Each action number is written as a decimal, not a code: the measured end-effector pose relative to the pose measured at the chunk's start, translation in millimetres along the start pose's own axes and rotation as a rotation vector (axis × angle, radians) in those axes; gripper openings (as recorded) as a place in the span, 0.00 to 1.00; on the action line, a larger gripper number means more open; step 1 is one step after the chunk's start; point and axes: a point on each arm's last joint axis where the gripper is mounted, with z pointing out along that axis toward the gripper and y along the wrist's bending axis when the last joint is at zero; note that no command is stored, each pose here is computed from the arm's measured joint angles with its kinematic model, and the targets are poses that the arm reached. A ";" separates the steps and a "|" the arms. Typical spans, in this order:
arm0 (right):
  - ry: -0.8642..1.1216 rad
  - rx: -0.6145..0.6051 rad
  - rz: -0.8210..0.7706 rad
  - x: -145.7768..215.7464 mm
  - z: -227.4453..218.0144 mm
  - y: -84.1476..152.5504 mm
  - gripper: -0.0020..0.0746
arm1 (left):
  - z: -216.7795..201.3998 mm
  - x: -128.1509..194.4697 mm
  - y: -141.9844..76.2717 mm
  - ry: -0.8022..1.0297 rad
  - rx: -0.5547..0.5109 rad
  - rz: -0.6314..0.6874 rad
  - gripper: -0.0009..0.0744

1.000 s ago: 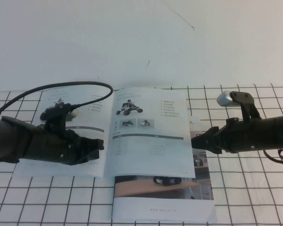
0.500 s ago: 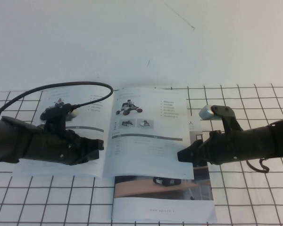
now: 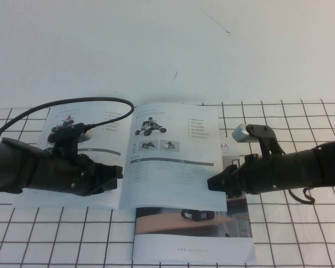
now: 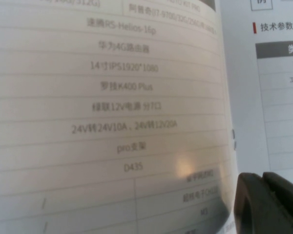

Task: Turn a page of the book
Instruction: Open the closed book

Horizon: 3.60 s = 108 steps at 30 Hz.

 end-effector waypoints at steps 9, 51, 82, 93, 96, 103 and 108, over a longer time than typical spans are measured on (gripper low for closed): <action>-0.023 0.067 -0.046 -8.9 -10.5 2.2 0.39 | 7.9 3.7 4.7 0.026 -0.008 -0.006 0.01; -0.053 0.021 -0.035 -8.4 -5.6 2.1 0.39 | 17.3 6.8 4.6 0.071 0.036 -0.032 0.01; -0.055 -0.139 -0.002 -9.3 3.5 6.3 0.39 | 17.8 7.1 4.9 0.072 0.036 -0.035 0.01; -0.098 -0.283 -0.035 -29.2 -0.2 22.0 0.39 | 17.8 7.1 4.9 0.072 0.036 -0.033 0.01; -0.112 -0.333 -0.053 -35.3 -2.1 27.4 0.39 | 17.8 7.1 4.9 0.072 0.036 -0.033 0.01; -0.099 -0.208 -0.043 -39.7 0.1 17.9 0.39 | 17.8 7.1 5.0 0.073 0.036 -0.029 0.01; -0.007 -0.037 -0.081 -38.5 -8.9 12.3 0.48 | 17.7 6.6 4.8 0.072 0.036 -0.025 0.01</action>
